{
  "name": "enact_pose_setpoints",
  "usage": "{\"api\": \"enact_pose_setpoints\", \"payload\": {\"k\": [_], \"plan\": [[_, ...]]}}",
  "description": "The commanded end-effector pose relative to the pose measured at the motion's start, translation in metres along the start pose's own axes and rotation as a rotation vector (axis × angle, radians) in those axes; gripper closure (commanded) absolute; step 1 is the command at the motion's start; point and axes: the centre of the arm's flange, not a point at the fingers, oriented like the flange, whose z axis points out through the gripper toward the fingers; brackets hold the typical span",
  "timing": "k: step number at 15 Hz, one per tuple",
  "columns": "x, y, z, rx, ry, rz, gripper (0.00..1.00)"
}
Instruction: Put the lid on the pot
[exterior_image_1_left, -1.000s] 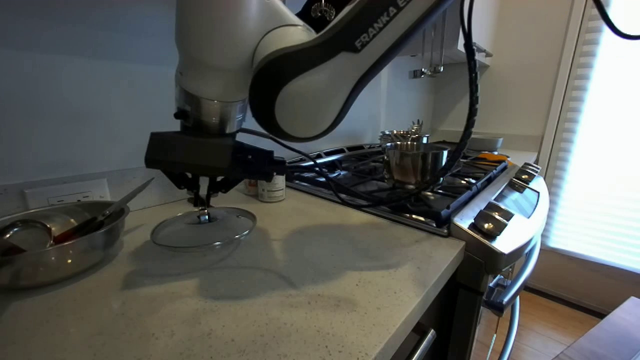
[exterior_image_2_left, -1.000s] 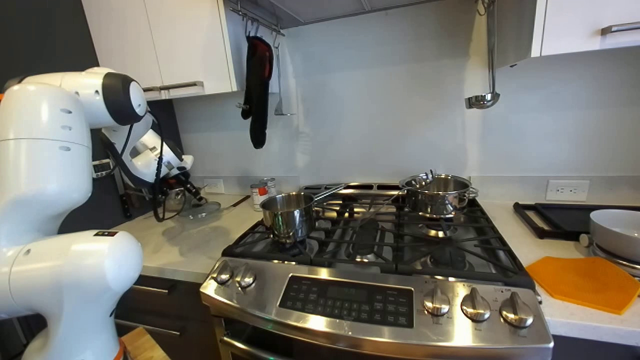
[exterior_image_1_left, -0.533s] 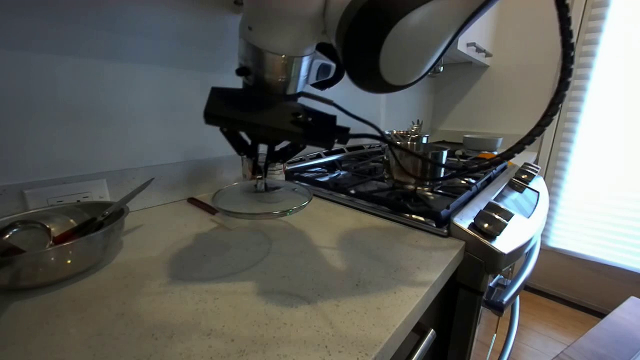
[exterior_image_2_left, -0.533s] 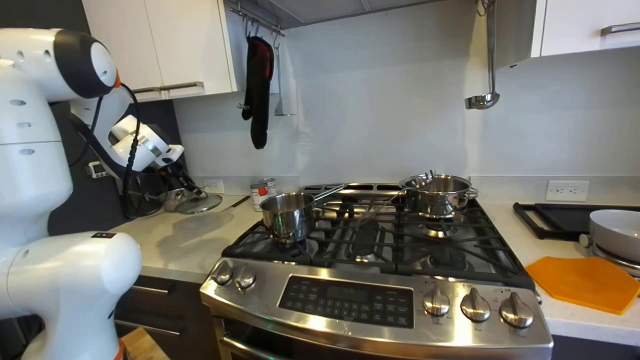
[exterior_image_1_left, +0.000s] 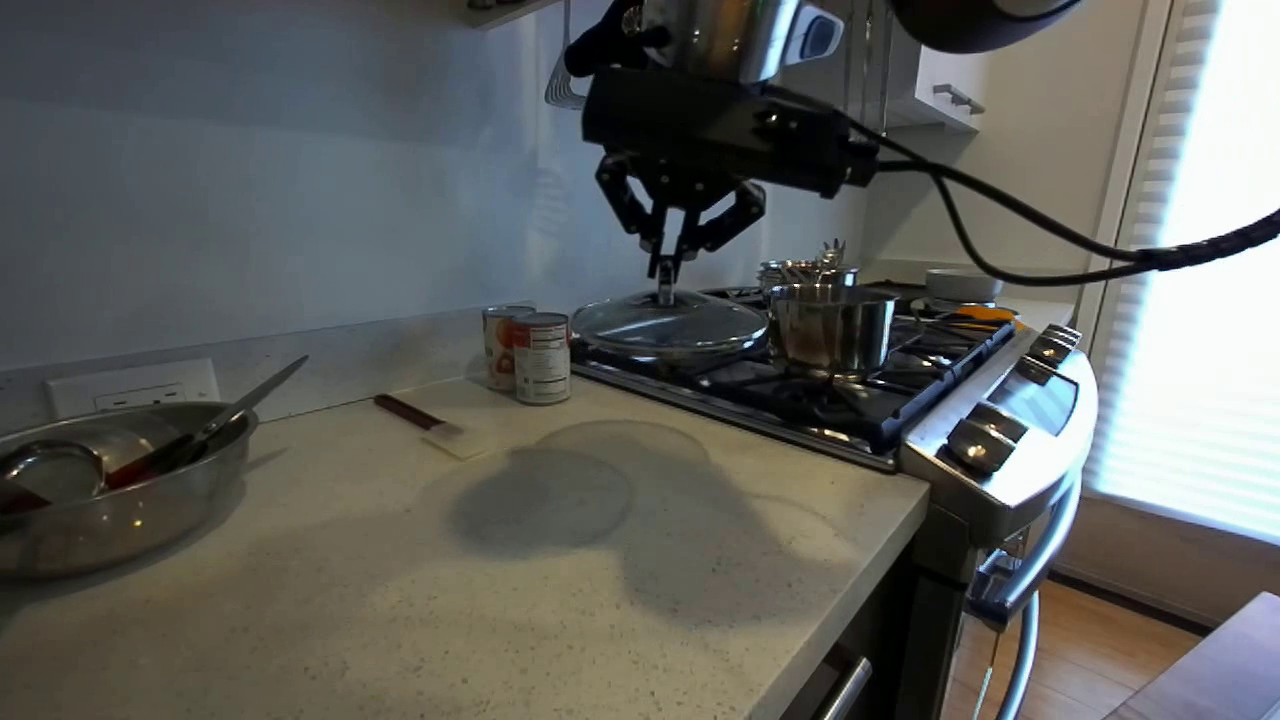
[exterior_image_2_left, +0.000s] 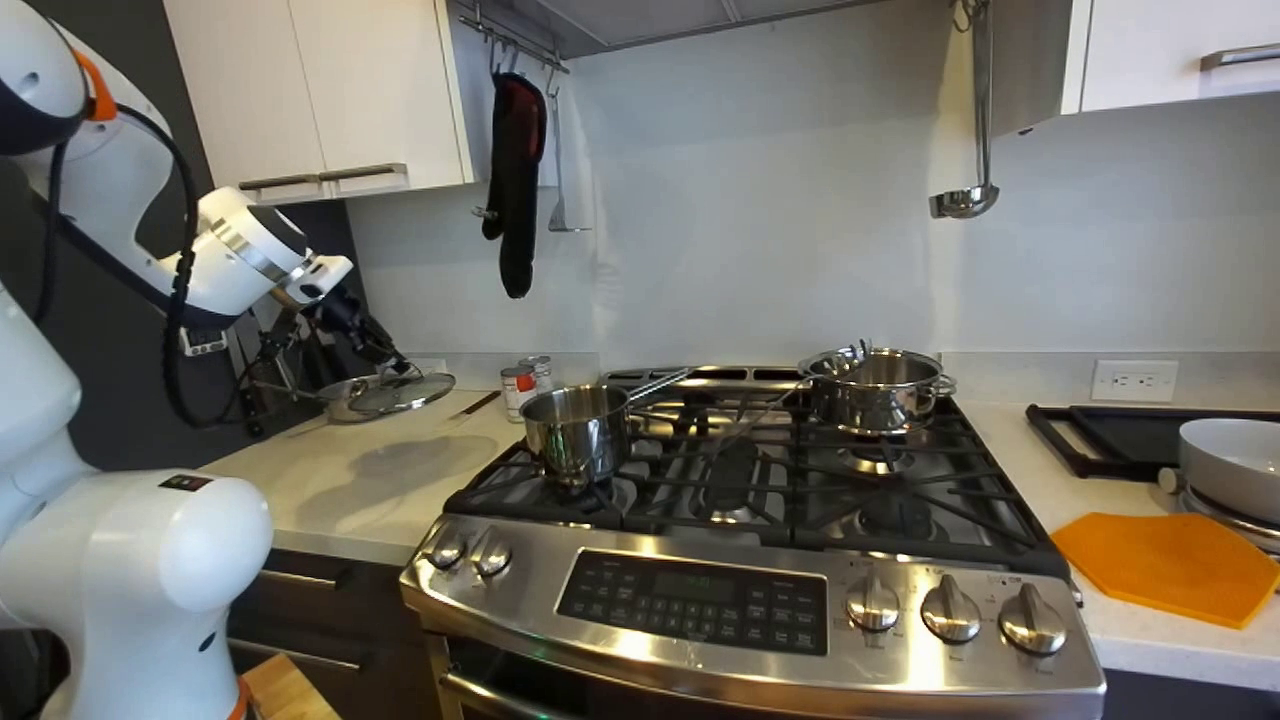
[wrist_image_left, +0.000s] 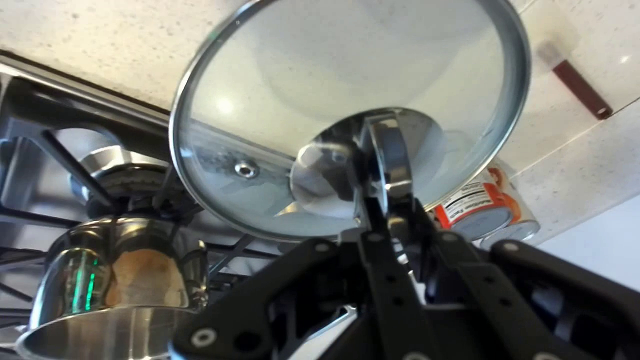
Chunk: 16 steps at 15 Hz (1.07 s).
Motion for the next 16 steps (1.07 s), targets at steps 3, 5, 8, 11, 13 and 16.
{"api": "enact_pose_setpoints", "payload": {"k": [3,5,8,11,13,16], "plan": [[0.039,0.076,-0.034,-0.054,0.035,0.114,0.96],[0.033,0.052,-0.016,-0.054,0.023,0.096,0.86],[0.036,0.064,-0.022,-0.051,0.037,0.108,0.86],[0.034,0.064,-0.022,-0.052,0.037,0.106,0.86],[0.034,0.065,-0.021,-0.054,0.037,0.105,0.86],[0.039,0.067,-0.022,-0.048,0.033,0.113,0.96]]}}
